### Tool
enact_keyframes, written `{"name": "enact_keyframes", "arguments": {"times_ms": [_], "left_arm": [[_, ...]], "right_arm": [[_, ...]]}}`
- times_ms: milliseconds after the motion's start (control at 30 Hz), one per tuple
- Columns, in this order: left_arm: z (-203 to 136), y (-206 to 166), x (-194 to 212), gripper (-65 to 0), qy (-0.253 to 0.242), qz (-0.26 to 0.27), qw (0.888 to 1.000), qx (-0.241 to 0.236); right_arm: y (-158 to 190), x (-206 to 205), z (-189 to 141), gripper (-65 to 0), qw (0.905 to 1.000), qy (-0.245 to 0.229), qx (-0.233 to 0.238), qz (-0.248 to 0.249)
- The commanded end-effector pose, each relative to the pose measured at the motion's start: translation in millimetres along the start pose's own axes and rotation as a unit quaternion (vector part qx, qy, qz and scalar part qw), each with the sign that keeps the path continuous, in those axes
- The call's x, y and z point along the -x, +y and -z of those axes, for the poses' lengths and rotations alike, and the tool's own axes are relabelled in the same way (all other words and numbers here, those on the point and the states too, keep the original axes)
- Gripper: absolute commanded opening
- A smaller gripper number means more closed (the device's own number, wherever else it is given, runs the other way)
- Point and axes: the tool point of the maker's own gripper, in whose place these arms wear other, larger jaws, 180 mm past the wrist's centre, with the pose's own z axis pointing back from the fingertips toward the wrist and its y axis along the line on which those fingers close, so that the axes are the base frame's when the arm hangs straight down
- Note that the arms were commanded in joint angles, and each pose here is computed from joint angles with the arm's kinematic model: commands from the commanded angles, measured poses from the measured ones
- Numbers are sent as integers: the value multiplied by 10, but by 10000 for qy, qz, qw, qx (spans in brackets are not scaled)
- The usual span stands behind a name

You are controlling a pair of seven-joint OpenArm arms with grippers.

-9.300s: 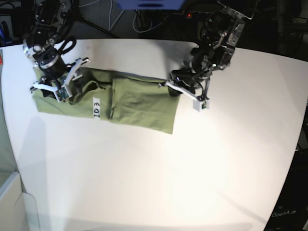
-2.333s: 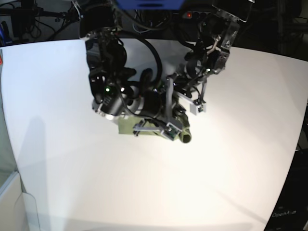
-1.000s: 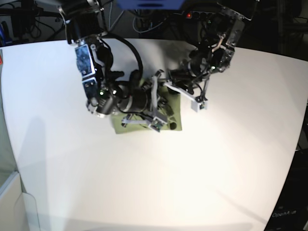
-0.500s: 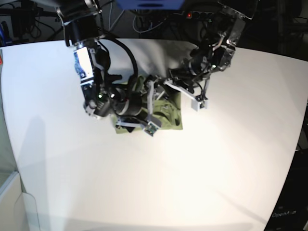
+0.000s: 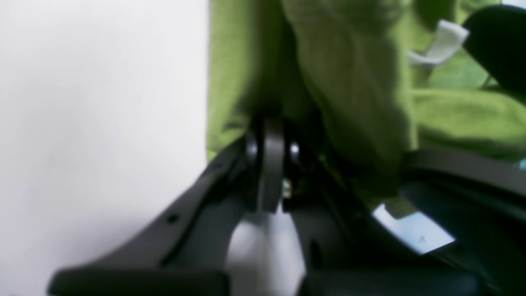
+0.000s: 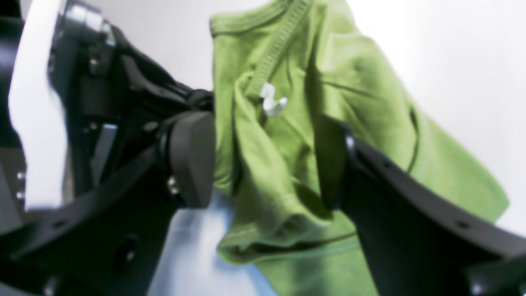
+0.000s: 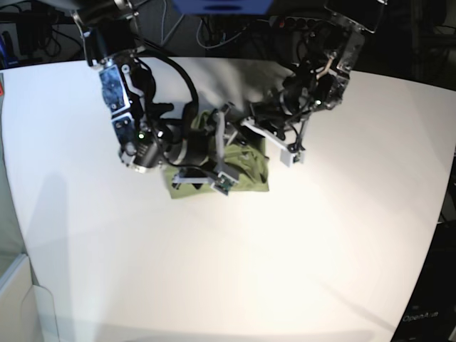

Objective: Fold the T-shirt properly
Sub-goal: 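Lower the held end onto the shirt beside the left gripper, then open the left gripper and raise it off the shirt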

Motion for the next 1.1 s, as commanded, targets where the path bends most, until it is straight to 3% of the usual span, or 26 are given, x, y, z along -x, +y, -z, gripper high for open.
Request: {"name": "enact_keyframes", "arguments": {"times_ms": [0,133,267,367,667,1067], "left_arm": [[8,162,-132,-628,-192,-50,9991,-367],[15,189,-134,-628,-181,-45,9990,-400],[11,207,-142,-628,-191,-31,9989,-419],[11,207,-142,-628,-191,-31,9989,-419],[-5,279,-123,-628,-169,-8,9987,-490],[-14,243,-128,-628,-182,-14,9988,-444]], "right_arm": [[49,-208,-73,-284,9990,-382,-140,-170],[9,-344,-242,-319,9972,-583,59,-458],[-70,-459,-414,-511,9945,-773,301,-639],[-269,-420,-525,-644,9940,-833,582,-413],[-640,-196,-828,-650,9888,-872,1210,83],[-573,-155,-779,-650,9899,-843,1127,149]]}}
